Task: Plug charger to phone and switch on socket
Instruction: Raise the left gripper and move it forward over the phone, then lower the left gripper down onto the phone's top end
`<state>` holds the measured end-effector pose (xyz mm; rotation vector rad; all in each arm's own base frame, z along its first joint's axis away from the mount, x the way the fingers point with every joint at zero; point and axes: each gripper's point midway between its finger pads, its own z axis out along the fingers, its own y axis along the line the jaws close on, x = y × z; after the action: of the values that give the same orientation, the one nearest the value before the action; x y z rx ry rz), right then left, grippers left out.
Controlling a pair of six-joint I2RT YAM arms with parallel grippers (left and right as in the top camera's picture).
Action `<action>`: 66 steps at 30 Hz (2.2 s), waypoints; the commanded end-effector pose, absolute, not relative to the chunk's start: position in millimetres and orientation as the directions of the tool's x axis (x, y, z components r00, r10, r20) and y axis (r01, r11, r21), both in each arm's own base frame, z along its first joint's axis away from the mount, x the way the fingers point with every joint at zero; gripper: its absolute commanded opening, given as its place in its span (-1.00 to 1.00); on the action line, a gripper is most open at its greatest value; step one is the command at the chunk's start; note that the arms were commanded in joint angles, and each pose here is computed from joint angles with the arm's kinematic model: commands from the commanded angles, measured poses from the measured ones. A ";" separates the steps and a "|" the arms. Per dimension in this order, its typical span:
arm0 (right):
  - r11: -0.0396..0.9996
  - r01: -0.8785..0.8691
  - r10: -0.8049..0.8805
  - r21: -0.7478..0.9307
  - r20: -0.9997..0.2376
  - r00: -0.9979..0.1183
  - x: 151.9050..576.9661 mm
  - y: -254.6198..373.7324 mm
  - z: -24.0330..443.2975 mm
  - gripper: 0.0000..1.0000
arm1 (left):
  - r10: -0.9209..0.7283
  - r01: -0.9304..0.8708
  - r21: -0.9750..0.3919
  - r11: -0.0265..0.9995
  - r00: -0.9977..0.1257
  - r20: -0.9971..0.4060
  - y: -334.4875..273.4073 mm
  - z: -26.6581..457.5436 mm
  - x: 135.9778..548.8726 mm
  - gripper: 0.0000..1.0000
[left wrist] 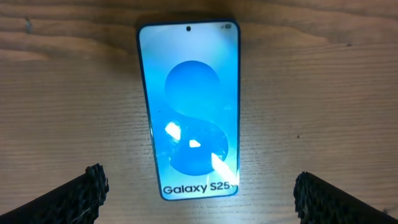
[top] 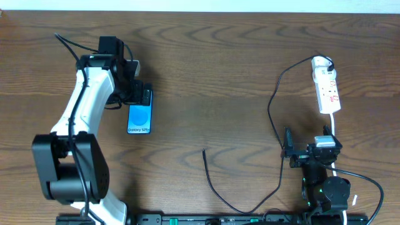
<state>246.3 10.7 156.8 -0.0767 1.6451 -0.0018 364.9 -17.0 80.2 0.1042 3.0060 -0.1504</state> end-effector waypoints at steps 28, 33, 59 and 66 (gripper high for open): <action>0.997 -0.051 -0.064 -0.060 -0.995 -0.074 246.0 11.5 156.1 0.99 | 0.077 0.086 -0.110 0.990 -0.993 -0.086 -19.9 36.8 379.1 0.96; 0.997 -0.051 -0.064 -0.060 -0.995 -0.074 246.0 11.5 156.1 0.98 | 0.077 0.087 -0.110 0.990 -0.993 -0.093 -19.9 36.9 380.8 0.96; 0.997 -0.051 -0.064 -0.060 -0.995 -0.074 246.0 11.5 156.1 0.99 | 0.078 0.085 -0.075 0.994 -0.993 -0.090 -14.0 36.3 380.7 0.96; 0.997 -0.051 -0.064 -0.060 -0.995 -0.074 246.0 11.5 156.1 0.99 | 0.080 0.083 -0.038 0.996 -0.993 -0.085 -8.4 35.6 380.2 0.96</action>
<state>246.3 10.7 156.8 -0.0770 1.6451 -0.0021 378.4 -14.5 36.9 0.1014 3.0515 -0.1334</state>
